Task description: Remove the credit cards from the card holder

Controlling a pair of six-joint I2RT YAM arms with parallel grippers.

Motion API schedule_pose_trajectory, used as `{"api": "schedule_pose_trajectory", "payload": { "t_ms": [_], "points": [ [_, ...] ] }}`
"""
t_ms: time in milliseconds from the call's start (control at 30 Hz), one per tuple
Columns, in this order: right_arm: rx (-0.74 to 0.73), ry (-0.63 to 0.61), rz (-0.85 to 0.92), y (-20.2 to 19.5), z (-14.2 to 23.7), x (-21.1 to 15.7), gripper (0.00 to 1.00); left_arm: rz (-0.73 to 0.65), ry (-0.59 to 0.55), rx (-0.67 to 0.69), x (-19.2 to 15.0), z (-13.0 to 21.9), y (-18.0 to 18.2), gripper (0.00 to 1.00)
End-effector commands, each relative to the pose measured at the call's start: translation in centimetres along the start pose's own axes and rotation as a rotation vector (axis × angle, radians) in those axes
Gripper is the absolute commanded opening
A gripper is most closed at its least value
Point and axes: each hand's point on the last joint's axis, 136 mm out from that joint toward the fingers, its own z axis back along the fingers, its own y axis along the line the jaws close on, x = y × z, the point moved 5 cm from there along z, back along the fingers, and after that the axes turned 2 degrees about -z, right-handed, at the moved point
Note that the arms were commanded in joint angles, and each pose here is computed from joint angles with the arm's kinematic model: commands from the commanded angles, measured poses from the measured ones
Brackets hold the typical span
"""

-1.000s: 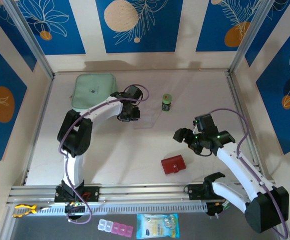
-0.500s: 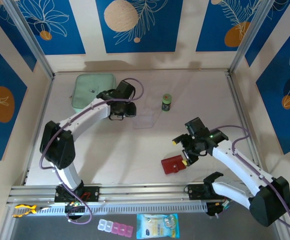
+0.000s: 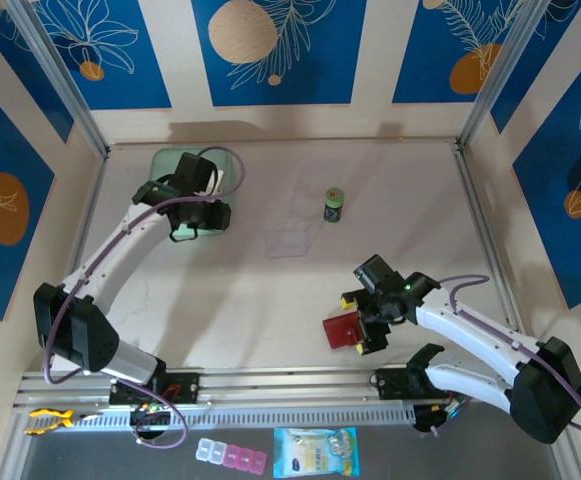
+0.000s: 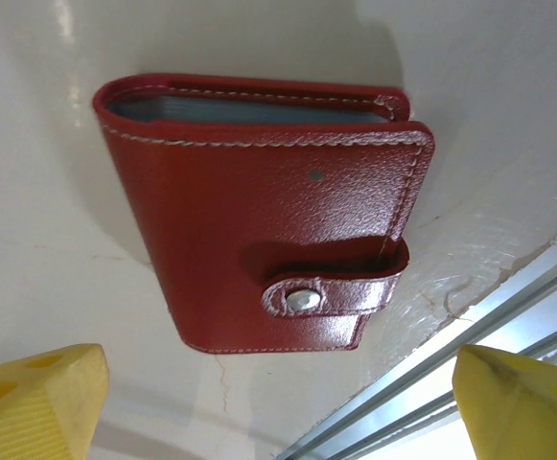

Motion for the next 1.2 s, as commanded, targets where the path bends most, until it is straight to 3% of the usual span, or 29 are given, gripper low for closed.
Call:
{"api": "schedule_pose_trajectory", "payload": {
  "t_ms": [0, 500, 1167],
  "points": [
    [-0.008, -0.019, -0.046, 0.1, -0.9, 0.3, 0.96, -0.115, 0.028, 0.018, -2.1, -1.1, 0.9, 0.37],
    [-0.048, -0.065, -0.056, -0.6, -3.2, 1.5, 0.95, -0.148, -0.001, 0.032, -2.6, -2.5, 1.8, 0.38],
    [-0.055, -0.049, -0.05, -0.4, -3.9, 1.3, 0.85, -0.147, 0.014, 0.021, -3.1, -2.8, 1.9, 0.4]
  ]
}}
